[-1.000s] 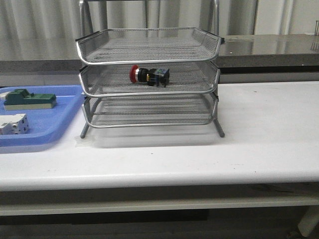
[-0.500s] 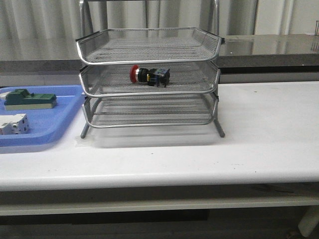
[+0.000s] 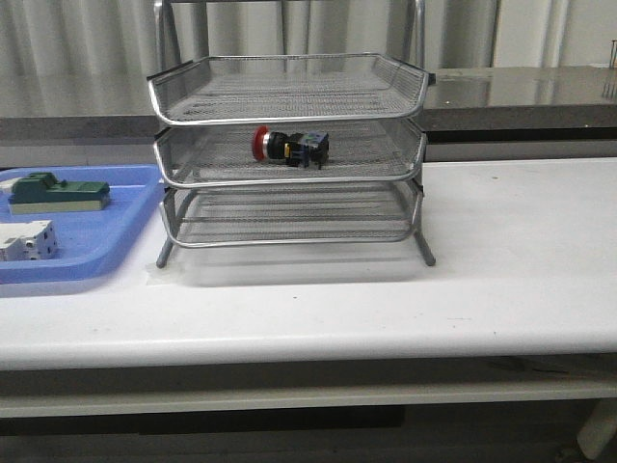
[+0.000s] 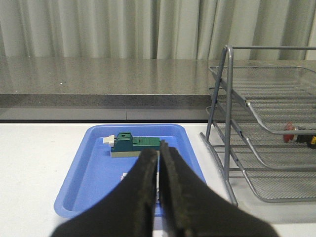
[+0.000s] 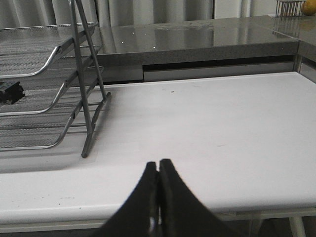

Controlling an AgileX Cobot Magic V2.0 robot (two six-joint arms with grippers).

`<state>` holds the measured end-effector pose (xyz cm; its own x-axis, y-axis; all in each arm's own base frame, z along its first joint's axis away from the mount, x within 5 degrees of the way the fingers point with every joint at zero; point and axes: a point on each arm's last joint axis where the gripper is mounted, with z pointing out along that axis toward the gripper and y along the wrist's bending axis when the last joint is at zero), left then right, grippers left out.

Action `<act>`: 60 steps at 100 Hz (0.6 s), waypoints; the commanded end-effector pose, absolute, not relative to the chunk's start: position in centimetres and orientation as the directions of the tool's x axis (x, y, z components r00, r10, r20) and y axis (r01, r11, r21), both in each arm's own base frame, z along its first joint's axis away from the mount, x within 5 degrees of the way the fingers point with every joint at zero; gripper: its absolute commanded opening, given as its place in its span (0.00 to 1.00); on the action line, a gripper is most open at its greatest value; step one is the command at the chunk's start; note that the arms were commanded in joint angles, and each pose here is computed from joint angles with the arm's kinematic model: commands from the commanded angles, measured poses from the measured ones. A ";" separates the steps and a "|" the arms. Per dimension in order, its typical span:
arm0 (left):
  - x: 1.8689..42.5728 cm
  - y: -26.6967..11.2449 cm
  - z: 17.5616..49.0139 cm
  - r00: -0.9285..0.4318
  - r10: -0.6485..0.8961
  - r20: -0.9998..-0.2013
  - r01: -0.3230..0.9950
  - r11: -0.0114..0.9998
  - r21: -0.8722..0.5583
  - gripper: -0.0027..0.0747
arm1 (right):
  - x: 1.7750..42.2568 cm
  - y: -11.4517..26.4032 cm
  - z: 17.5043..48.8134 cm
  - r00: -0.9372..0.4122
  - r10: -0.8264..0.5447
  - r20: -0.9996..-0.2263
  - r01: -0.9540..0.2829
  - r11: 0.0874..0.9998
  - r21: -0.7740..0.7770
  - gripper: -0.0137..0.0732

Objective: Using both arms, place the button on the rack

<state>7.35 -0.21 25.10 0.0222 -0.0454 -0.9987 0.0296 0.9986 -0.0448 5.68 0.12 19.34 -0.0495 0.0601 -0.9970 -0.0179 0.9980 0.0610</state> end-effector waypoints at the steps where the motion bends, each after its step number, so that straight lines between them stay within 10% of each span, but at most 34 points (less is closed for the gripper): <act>1: 6.8 -0.2 25.6 0.122 -0.063 -0.991 0.031 0.998 -0.059 0.04 | 5.4 0.1 20.8 0.073 0.053 -0.996 -0.018 0.998 0.052 0.09; 60: 5.5 -0.2 20.5 0.134 -0.134 -0.982 0.049 0.990 -0.128 0.04 | 5.4 0.1 20.8 0.072 0.053 -0.996 -0.018 0.998 0.052 0.09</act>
<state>5.57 -0.15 21.25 0.0810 -0.1101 -0.9906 0.0371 0.9935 -0.1074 5.68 0.12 19.34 -0.0495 0.0613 -0.9969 -0.0180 0.9979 0.0623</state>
